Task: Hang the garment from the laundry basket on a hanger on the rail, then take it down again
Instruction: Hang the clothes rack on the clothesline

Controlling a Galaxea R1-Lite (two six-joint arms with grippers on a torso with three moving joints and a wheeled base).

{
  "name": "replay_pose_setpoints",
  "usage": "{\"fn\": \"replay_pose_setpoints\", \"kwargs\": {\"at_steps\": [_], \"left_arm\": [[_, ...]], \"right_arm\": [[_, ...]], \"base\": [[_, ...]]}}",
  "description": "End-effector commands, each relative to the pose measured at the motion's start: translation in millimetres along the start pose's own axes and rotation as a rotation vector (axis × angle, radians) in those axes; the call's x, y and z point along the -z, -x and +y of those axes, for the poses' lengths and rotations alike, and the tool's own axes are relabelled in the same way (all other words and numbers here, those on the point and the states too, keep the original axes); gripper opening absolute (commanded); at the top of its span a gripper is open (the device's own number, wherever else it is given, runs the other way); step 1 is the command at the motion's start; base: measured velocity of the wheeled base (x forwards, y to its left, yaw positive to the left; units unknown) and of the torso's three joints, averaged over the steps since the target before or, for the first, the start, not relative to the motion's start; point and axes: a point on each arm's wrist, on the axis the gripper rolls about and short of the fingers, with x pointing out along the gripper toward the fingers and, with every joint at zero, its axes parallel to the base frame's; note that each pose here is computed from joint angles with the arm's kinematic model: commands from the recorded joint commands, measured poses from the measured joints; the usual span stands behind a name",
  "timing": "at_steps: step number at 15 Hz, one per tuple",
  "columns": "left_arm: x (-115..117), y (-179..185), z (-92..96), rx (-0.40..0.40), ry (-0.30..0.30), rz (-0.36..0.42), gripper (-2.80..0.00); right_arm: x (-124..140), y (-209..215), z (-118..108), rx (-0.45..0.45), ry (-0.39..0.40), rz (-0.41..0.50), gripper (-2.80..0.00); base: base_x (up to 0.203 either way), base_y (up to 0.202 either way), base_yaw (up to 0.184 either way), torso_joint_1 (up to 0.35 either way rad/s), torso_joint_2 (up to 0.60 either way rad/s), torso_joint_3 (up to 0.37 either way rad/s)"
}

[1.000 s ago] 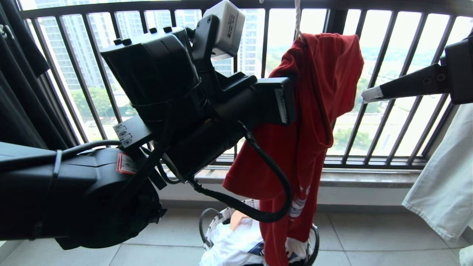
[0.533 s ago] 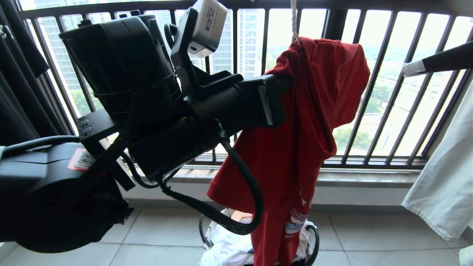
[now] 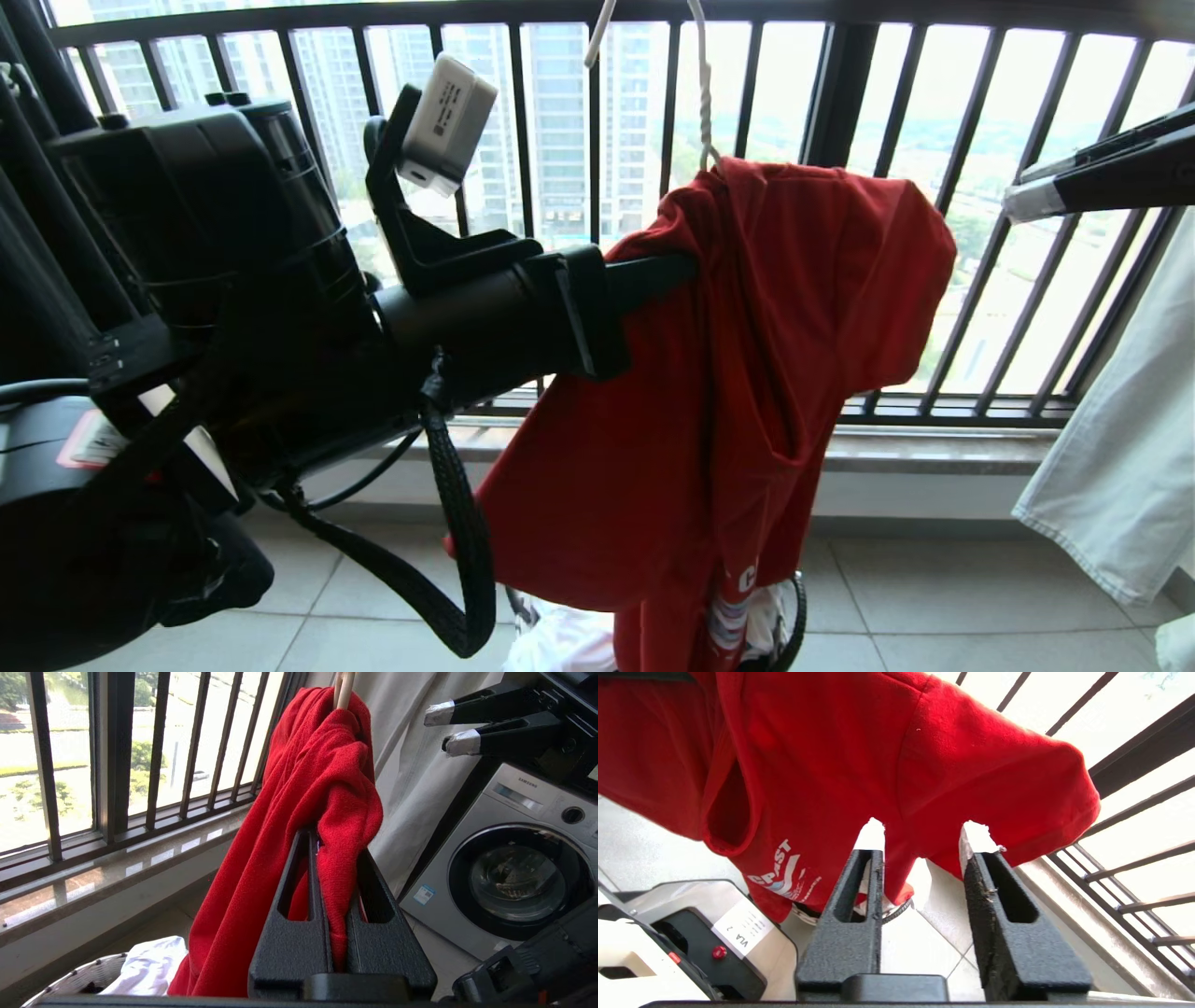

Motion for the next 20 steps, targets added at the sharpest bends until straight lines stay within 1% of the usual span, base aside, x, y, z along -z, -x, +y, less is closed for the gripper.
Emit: {"fn": "replay_pose_setpoints", "kwargs": {"at_steps": [1, 2, 4, 6, 7, 9, 10, 12, 14, 16, 18, 20], "left_arm": [[2.0, 13.1, 5.8, 0.025, 0.009, 0.031, -2.80], [5.6, 16.9, 9.5, 0.036, 0.013, 0.055, -2.80], [12.0, 24.0, 12.6, 0.084, 0.026, 0.111, -2.80], [16.6, 30.7, 13.7, 0.132, 0.046, 0.176, -2.80], [16.6, 32.9, 12.5, 0.148, 0.051, 0.192, -2.80], [18.0, 36.2, 11.1, 0.171, 0.062, 0.220, -2.80], [19.8, 39.3, 10.2, 0.187, 0.066, 0.231, -2.80], [20.4, 47.5, 6.3, 0.229, 0.069, 0.247, -2.80], [20.6, 52.1, 6.1, 0.254, 0.071, 0.256, -2.80], [21.7, 56.7, 7.6, 0.277, 0.071, 0.267, -2.80], [19.2, 60.2, 13.1, 0.298, 0.070, 0.274, -2.80], [15.5, 64.5, 19.6, 0.335, 0.068, 0.286, -2.80]], "right_arm": [[1.4, -1.9, 5.1, -0.034, 0.050, 0.023, 0.00], [2.6, -3.4, 5.2, -0.039, 0.069, 0.036, 0.00], [2.2, -15.7, 2.4, -0.007, 0.073, 0.065, 0.00], [3.4, -18.5, 6.4, -0.036, 0.092, 0.085, 0.00], [3.2, -19.3, 11.3, -0.063, 0.110, 0.090, 0.00], [5.6, -21.5, 24.5, -0.158, 0.155, 0.116, 0.00], [8.5, -22.1, 29.9, -0.234, 0.162, 0.128, 0.00], [12.2, -17.2, 33.9, -0.342, 0.192, 0.123, 0.00], [13.8, -13.2, 36.6, -0.390, 0.217, 0.115, 0.00], [13.6, -17.7, 39.4, -0.435, 0.223, 0.112, 0.00], [13.8, -31.1, 40.1, -0.482, 0.235, 0.122, 0.00], [14.1, -48.6, 41.2, -0.540, 0.235, 0.132, 0.00]], "base": [[0.000, 0.000, 0.000, 0.000, 0.00, 0.000], [0.000, 0.000, 0.000, 0.000, 0.00, 0.000], [0.000, 0.000, 0.000, 0.000, 0.00, 0.000], [0.000, 0.000, 0.000, 0.000, 0.00, 0.000], [0.000, 0.000, 0.000, 0.000, 0.00, 0.000], [0.000, 0.000, 0.000, 0.000, 0.00, 0.000], [0.000, 0.000, 0.000, 0.000, 0.00, 0.000], [0.000, 0.000, 0.000, 0.000, 0.00, 0.000], [0.000, 0.000, 0.000, 0.000, 0.00, 0.000], [0.000, 0.000, 0.000, 0.000, 0.00, 0.000], [0.000, 0.000, 0.000, 0.000, 0.00, 0.000], [0.000, 0.000, 0.000, 0.000, 0.00, 0.000]]}}
